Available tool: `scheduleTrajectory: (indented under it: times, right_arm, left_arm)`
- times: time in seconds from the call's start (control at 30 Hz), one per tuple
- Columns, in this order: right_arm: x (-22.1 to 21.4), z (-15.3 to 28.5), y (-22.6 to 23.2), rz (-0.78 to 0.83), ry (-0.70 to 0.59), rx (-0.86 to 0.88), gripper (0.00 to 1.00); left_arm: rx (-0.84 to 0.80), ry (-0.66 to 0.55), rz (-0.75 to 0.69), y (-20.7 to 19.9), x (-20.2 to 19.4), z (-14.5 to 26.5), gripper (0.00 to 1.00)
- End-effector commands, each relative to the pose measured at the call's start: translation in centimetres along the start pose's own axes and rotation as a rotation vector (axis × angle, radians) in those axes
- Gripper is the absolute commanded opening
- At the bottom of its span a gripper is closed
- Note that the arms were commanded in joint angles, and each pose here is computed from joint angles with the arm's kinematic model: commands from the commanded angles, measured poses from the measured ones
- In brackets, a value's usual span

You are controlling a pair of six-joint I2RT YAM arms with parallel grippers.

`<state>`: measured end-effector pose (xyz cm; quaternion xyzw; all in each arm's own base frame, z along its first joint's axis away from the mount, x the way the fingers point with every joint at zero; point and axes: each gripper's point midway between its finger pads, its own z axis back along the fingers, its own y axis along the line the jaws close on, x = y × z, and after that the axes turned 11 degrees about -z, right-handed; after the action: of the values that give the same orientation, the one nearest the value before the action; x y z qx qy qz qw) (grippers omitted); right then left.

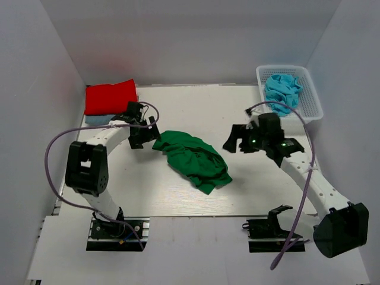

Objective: Fold and stack the t-shirts
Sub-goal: Flatten out the tshirt

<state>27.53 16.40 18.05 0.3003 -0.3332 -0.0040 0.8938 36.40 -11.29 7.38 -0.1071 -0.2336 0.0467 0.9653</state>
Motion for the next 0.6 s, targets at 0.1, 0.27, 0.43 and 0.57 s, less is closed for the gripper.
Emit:
scheduleTrajectory:
  times: [0.1, 0.27, 0.43, 0.57]
  right_arm:
    - [-10.9, -1.8, 4.5, 0.041, 0.377, 0.063, 0.87]
    - [-13.3, -1.8, 3.4, 0.047, 0.398, -0.071, 0.86]
    - [-16.0, -2.0, 2.0, 0.022, 0.433, -0.12, 0.83]
    - [-16.0, -2.3, -1.1, -0.016, 0.357, -0.269, 0.83]
  left_arm:
    - [-0.014, 0.071, 0.007, -0.2, -1.3, -2.1, 1.0]
    - [-0.022, 0.075, 0.017, 0.1, -2.6, -3.1, 1.0]
    - [-0.075, 0.103, 0.031, -0.6, -3.6, -4.3, 0.93]
    - [-0.162, 0.132, 0.015, -2.2, -5.2, -4.9, 0.85]
